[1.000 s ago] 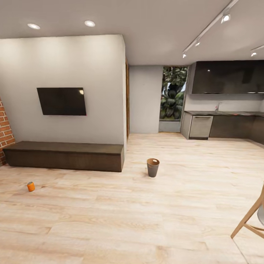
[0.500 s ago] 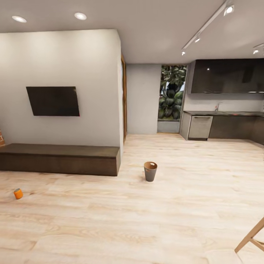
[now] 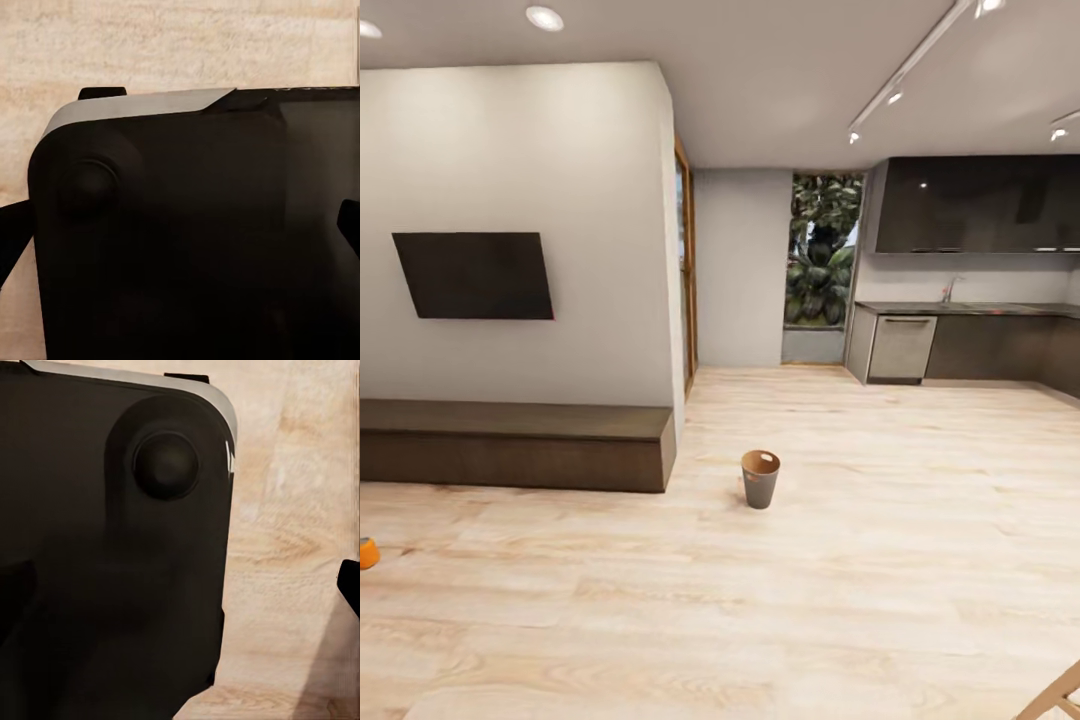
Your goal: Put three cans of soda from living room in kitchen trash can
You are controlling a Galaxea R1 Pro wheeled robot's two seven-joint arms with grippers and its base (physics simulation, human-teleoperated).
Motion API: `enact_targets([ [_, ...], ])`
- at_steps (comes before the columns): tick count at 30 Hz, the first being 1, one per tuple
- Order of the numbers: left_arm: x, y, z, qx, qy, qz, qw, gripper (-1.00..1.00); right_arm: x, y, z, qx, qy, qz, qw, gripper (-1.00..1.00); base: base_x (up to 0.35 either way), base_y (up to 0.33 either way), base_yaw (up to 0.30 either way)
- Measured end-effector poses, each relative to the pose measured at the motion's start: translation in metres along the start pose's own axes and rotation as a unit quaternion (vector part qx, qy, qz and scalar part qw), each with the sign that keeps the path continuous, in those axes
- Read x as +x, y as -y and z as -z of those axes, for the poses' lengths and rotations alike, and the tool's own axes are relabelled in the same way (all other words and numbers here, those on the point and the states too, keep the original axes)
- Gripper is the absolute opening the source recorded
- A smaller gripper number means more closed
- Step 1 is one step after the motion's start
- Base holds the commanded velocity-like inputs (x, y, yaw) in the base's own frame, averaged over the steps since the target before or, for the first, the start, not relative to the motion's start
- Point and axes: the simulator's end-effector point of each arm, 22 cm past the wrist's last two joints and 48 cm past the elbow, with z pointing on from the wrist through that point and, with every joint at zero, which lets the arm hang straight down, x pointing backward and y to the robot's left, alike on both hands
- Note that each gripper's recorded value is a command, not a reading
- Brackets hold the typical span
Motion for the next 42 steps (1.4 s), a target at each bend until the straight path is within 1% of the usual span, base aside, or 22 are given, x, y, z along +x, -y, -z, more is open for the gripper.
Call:
enact_targets([
  [18, 0.0, 0.0, 0.0, 0.0, 0.0, 0.0, 1.0, 1.0, 0.0011, 0.0003, 0.0, 0.0, -0.001, 0.0, 1.0, 1.0, 0.339, -0.114, 0.005],
  [42, 0.0021, 0.0, 0.0, 0.0, -0.003, 0.0, 1.0, 1.0, 0.0045, 0.0006, 0.0, 0.0, -0.005, 0.0, 1.0, 1.0, 0.339, -0.126, 0.086],
])
